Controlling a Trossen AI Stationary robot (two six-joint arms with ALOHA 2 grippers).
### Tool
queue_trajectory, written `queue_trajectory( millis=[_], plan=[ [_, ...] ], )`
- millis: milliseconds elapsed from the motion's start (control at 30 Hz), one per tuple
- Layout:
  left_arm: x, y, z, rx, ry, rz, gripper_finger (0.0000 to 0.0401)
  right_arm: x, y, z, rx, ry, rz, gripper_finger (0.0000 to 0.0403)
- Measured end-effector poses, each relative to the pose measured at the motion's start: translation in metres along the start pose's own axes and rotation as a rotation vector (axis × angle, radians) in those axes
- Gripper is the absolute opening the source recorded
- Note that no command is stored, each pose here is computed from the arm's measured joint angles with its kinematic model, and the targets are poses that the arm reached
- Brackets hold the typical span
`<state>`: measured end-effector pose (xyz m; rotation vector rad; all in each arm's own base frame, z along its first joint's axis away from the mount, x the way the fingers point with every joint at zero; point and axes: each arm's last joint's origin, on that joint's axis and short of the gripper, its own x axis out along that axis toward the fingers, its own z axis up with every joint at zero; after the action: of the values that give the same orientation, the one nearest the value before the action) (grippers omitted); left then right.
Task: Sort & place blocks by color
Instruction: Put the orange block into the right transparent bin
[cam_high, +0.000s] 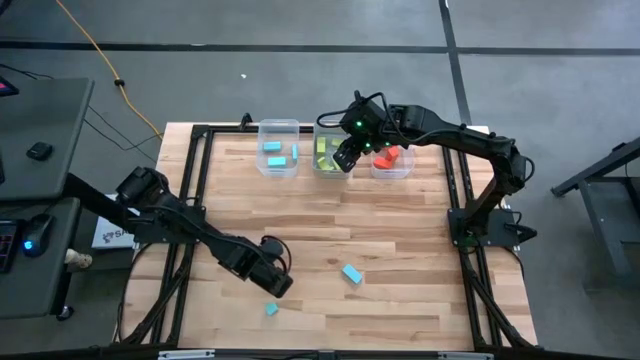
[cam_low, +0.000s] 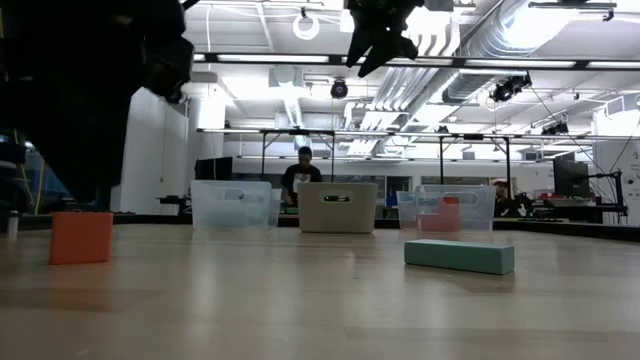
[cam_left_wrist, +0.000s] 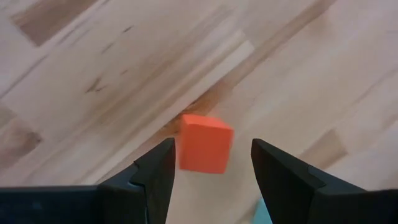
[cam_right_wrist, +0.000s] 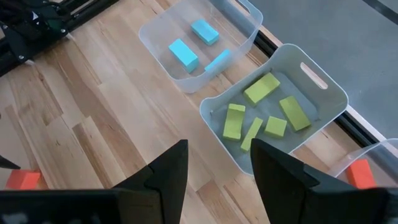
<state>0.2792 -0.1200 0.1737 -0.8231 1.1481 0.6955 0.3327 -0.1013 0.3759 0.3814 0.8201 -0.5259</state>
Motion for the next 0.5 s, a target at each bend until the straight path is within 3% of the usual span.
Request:
queue_trajectory(
  millis=[500],
  plan=[
    [0.0082,-0.0012,-0.0018,0.006,0.002,0.02,0.019,-0.0001,0.0,-0.0001,0.004,0.001,0.001,0.0165]
  ],
)
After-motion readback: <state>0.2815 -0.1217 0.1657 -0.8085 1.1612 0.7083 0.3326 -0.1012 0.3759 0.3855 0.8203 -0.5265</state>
